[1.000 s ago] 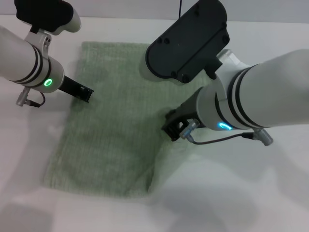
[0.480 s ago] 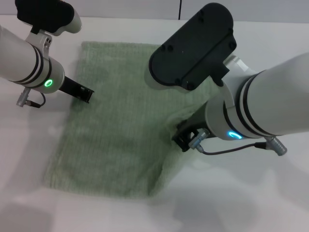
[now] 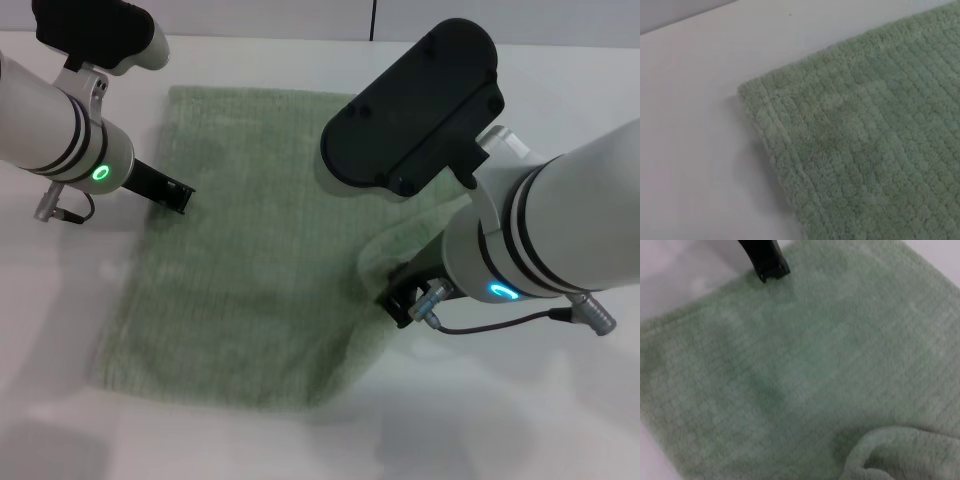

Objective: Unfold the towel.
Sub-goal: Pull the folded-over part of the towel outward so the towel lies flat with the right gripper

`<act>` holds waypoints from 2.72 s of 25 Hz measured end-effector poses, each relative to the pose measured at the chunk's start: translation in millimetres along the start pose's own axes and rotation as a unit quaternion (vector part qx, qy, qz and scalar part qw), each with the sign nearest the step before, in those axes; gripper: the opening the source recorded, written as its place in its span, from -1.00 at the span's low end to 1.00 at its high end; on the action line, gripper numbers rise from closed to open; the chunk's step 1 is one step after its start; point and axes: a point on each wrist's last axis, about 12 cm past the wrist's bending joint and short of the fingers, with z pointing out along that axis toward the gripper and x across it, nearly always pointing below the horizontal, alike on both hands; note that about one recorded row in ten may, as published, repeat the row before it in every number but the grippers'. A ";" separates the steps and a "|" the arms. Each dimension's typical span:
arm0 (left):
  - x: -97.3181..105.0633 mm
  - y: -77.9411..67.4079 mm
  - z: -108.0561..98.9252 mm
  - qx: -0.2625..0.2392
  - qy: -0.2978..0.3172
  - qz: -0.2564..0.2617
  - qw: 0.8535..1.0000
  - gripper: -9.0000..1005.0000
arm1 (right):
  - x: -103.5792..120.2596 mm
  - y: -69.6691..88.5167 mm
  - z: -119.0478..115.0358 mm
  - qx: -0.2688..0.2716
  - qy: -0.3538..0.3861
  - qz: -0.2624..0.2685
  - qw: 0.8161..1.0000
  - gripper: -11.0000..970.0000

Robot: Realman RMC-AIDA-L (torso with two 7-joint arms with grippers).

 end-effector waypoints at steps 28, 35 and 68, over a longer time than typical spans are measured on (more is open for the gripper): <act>-2.2 -4.7 1.8 0.003 0.003 0.008 1.000 -0.84 | 12.6 6.7 1.0 0.006 0.052 0.002 0.999 -0.94; -3.9 -5.6 2.4 0.004 0.003 0.009 1.000 -0.84 | 16.1 9.1 0.9 0.009 0.061 0.010 0.998 -0.90; -19.5 -10.3 -3.5 0.005 -0.017 0.018 1.000 -0.81 | 55.4 25.4 20.9 0.030 0.182 -0.008 0.983 -0.68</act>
